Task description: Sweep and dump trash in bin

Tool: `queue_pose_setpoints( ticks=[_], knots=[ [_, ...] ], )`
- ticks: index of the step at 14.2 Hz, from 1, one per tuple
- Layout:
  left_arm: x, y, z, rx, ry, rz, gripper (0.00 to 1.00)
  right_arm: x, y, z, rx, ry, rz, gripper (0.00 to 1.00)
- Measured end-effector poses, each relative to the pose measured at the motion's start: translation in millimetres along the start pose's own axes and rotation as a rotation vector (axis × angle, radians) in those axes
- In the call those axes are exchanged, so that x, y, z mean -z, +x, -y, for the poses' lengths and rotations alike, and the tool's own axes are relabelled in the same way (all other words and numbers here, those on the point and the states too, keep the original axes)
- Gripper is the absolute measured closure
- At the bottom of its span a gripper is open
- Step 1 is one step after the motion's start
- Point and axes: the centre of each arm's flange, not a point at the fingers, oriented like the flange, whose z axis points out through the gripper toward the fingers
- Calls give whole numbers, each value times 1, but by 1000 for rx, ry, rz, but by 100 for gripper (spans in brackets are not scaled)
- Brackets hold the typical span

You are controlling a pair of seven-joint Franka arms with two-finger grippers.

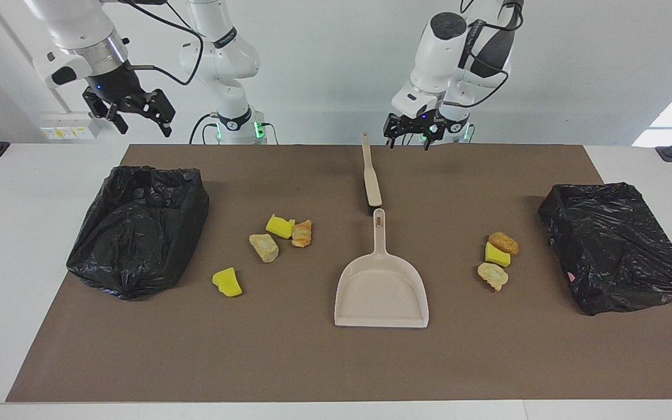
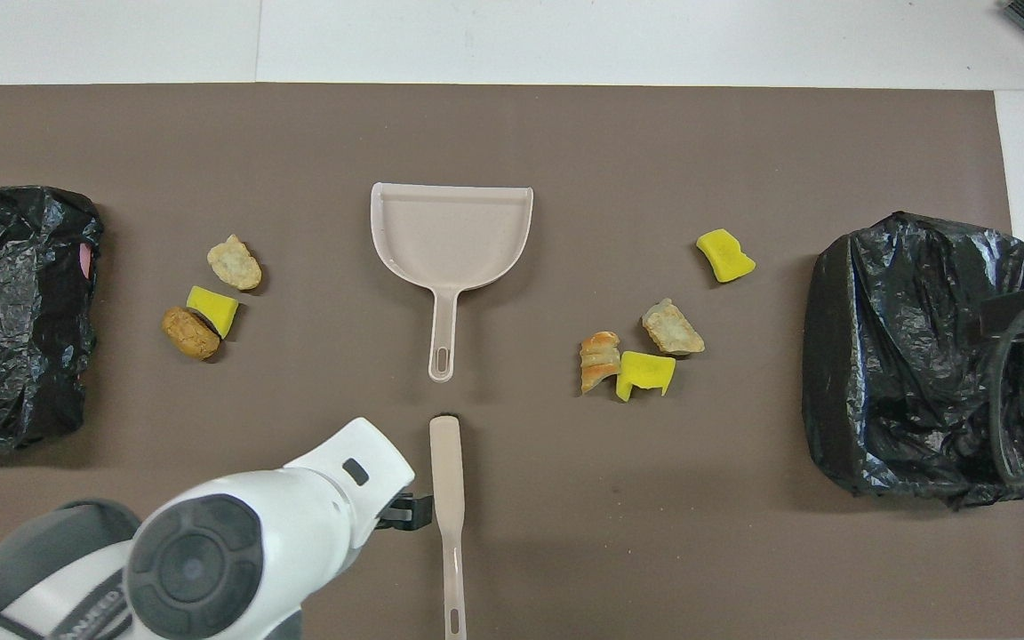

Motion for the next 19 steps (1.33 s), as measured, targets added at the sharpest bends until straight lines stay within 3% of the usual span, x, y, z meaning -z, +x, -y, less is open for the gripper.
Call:
queue_pose_setpoints(
  ticks=[6, 13, 14, 19],
  knots=[
    [-116, -37, -68, -13, 54, 54, 0, 0, 0, 0, 1, 0, 0, 0],
    [-137, -52, -73, -13, 76, 71, 0, -22, 15, 11, 19, 9, 33, 0],
    [-137, -52, -73, -12, 76, 71, 9, -28, 22, 13, 23, 11, 25, 0],
    [-134, -53, -71, 1, 89, 85, 70, -66, 44, 58, 170, 17, -59, 0]
  ],
)
